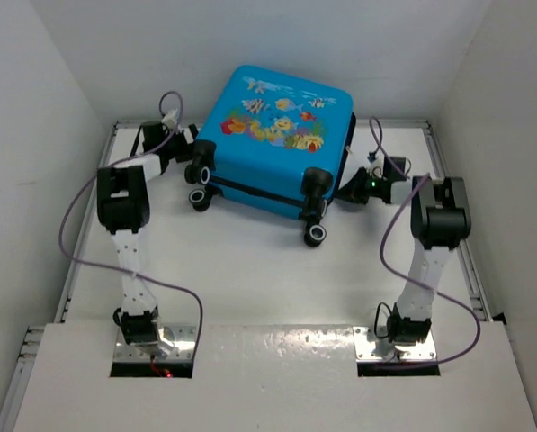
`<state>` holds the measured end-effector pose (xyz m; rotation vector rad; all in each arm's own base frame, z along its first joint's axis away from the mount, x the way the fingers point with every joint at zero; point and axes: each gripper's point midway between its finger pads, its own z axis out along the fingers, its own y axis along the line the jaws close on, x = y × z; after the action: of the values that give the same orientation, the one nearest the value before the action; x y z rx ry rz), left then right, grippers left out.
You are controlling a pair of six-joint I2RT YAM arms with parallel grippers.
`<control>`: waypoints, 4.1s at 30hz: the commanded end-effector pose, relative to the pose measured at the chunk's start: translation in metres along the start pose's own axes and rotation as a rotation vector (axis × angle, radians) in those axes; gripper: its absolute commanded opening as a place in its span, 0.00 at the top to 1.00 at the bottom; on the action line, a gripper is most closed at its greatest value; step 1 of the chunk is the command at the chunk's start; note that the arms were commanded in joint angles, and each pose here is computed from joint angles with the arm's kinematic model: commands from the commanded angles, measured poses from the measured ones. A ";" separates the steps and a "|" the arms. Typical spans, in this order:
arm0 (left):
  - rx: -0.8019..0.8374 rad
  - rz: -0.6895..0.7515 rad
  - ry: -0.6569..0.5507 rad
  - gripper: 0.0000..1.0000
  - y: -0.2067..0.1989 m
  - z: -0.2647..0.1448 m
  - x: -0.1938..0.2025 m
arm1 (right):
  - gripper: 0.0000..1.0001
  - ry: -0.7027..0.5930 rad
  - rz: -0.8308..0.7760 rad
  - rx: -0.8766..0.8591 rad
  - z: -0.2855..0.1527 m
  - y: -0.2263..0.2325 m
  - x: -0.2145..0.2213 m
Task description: Pack the luggage
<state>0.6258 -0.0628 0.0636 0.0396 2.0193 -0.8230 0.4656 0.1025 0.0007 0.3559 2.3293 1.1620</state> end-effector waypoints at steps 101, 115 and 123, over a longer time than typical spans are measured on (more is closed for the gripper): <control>0.357 1.190 0.618 1.00 -0.269 -0.310 0.203 | 0.78 -0.403 -0.588 0.095 -0.207 0.075 -0.008; 0.354 0.716 0.504 1.00 -0.313 -0.255 0.173 | 0.63 -0.268 -0.654 0.011 -0.191 0.129 0.143; 0.336 0.678 0.467 1.00 -0.321 -0.250 0.168 | 0.70 -0.034 -0.746 0.397 -0.145 0.119 0.159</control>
<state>0.2039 -0.1885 0.1527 1.2429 2.2373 -0.6715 0.2386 0.1584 0.1155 -0.3840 2.2718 0.5970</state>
